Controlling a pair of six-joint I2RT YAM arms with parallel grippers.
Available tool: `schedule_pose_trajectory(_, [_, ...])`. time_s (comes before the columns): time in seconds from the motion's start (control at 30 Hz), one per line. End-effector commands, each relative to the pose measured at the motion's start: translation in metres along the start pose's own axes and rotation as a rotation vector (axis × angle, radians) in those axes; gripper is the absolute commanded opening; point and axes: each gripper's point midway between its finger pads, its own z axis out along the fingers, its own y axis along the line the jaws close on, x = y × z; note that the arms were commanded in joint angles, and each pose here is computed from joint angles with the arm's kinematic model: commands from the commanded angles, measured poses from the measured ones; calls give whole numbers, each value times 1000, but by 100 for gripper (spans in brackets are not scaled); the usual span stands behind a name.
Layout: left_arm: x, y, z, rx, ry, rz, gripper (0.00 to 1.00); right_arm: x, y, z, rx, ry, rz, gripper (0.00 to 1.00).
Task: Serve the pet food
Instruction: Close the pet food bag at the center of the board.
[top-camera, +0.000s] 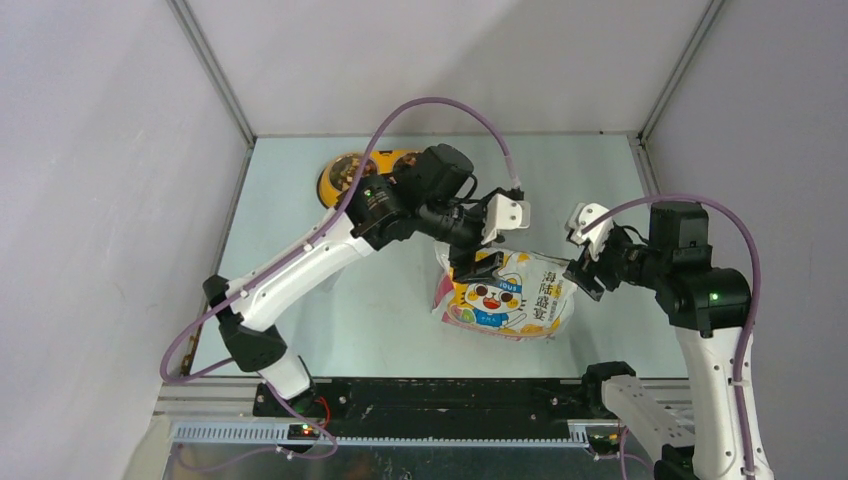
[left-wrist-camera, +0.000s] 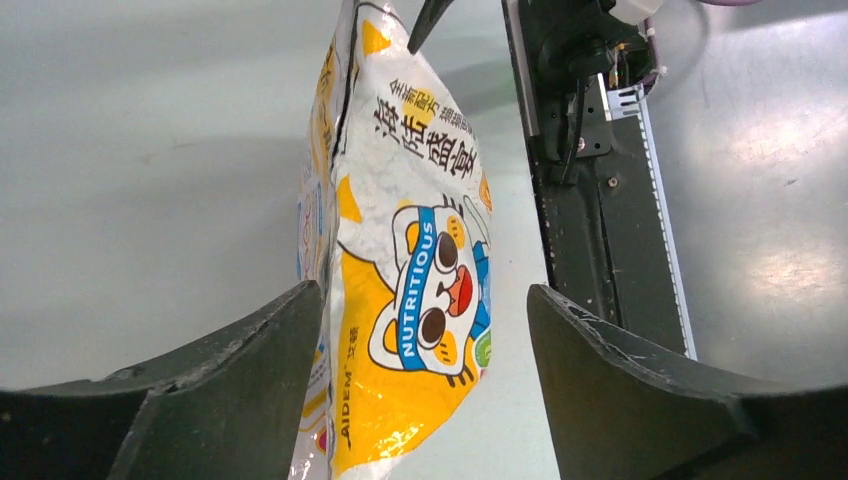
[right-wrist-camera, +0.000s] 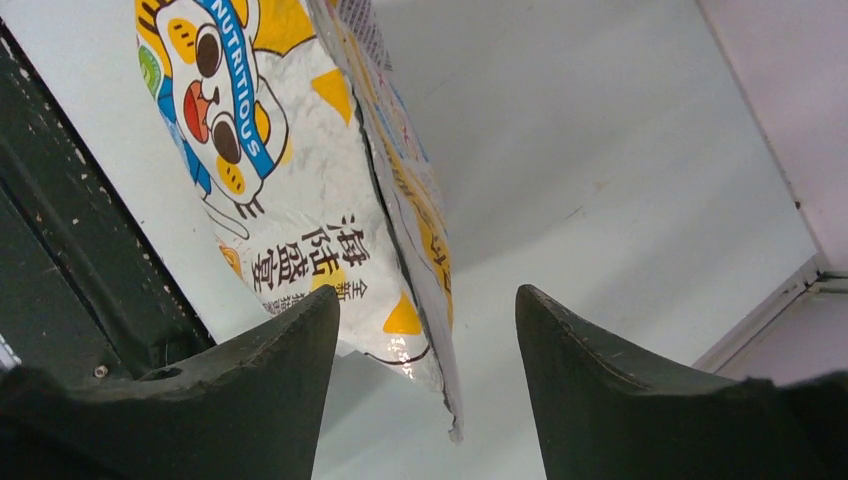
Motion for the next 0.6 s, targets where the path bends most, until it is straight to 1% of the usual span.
schedule_pose_trajectory(0.0, [-10, 7, 7, -34, 2, 78, 83, -2, 1, -8, 10, -8, -52, 68])
schedule_pose_trajectory(0.2, [-10, 30, 30, -86, 18, 126, 82, 1, -5, -3, 34, -19, -72, 67])
schedule_pose_trajectory(0.23, [-10, 32, 33, -88, 19, 135, 81, 1, -5, -3, 34, -22, -75, 65])
schedule_pose_trajectory(0.37, [-5, 36, 49, -77, 33, 147, 76, 4, 4, 1, -15, -36, -99, 53])
schedule_pose_trajectory(0.43, [-4, 37, 54, -68, 32, 143, 70, 4, 10, 3, -43, -53, -111, 51])
schedule_pose_trajectory(0.47, [-5, 36, 55, -63, 31, 143, 64, 4, 15, 5, -64, -66, -109, 50])
schedule_pose_trajectory(0.5, [-3, 36, 58, -56, 33, 140, 62, 4, 17, 5, -74, -73, -113, 50])
schedule_pose_trajectory(0.53, [-3, 36, 59, -54, 33, 138, 56, 3, 20, 7, -92, -86, -110, 50])
schedule_pose_trajectory(0.57, [-3, 35, 61, -51, 35, 136, 52, 3, 22, 8, -101, -91, -114, 50])
